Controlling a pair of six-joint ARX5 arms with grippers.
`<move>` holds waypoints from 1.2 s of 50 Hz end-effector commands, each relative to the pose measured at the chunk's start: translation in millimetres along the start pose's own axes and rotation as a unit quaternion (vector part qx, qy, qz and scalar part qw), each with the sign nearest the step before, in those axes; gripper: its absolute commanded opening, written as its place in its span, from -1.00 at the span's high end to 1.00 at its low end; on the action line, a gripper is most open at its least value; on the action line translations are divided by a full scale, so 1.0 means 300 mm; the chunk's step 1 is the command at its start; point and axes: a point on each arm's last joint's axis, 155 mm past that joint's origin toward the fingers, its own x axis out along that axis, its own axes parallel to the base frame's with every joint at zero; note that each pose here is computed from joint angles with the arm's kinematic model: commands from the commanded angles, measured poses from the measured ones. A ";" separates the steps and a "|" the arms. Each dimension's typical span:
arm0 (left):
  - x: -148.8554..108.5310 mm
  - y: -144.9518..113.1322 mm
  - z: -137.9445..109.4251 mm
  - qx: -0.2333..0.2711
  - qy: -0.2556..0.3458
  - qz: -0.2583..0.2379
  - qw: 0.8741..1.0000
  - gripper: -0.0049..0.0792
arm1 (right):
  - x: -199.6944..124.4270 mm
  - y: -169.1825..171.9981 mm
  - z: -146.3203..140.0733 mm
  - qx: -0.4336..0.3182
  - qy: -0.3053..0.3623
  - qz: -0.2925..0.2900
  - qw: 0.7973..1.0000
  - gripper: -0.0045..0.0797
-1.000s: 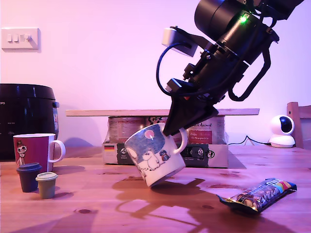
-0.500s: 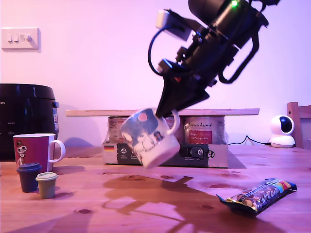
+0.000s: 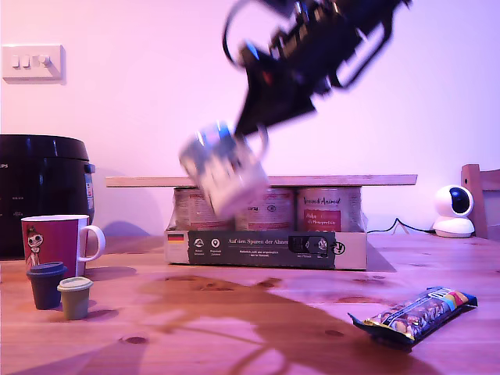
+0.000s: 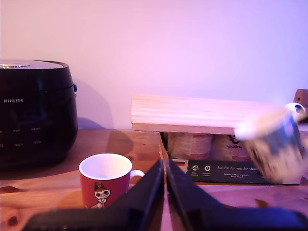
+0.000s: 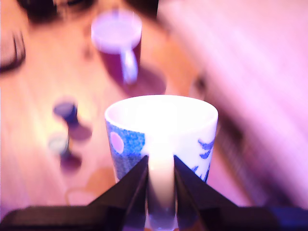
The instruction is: Pick up the blue coffee cup and place it on the shelf behind you
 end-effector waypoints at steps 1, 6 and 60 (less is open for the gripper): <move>-0.003 -0.005 0.022 0.000 -0.010 -0.002 1.000 0.93 | -0.027 -0.020 0.100 -0.021 -0.037 -0.010 0.999 0.92; -0.003 -0.005 0.022 0.000 -0.010 -0.002 1.000 0.93 | -0.045 -0.063 0.148 -0.024 -0.054 -0.035 0.998 0.92; -0.003 -0.005 0.022 0.000 -0.010 -0.002 1.000 0.93 | -0.098 -0.701 0.119 0.089 -0.160 -0.301 0.936 0.92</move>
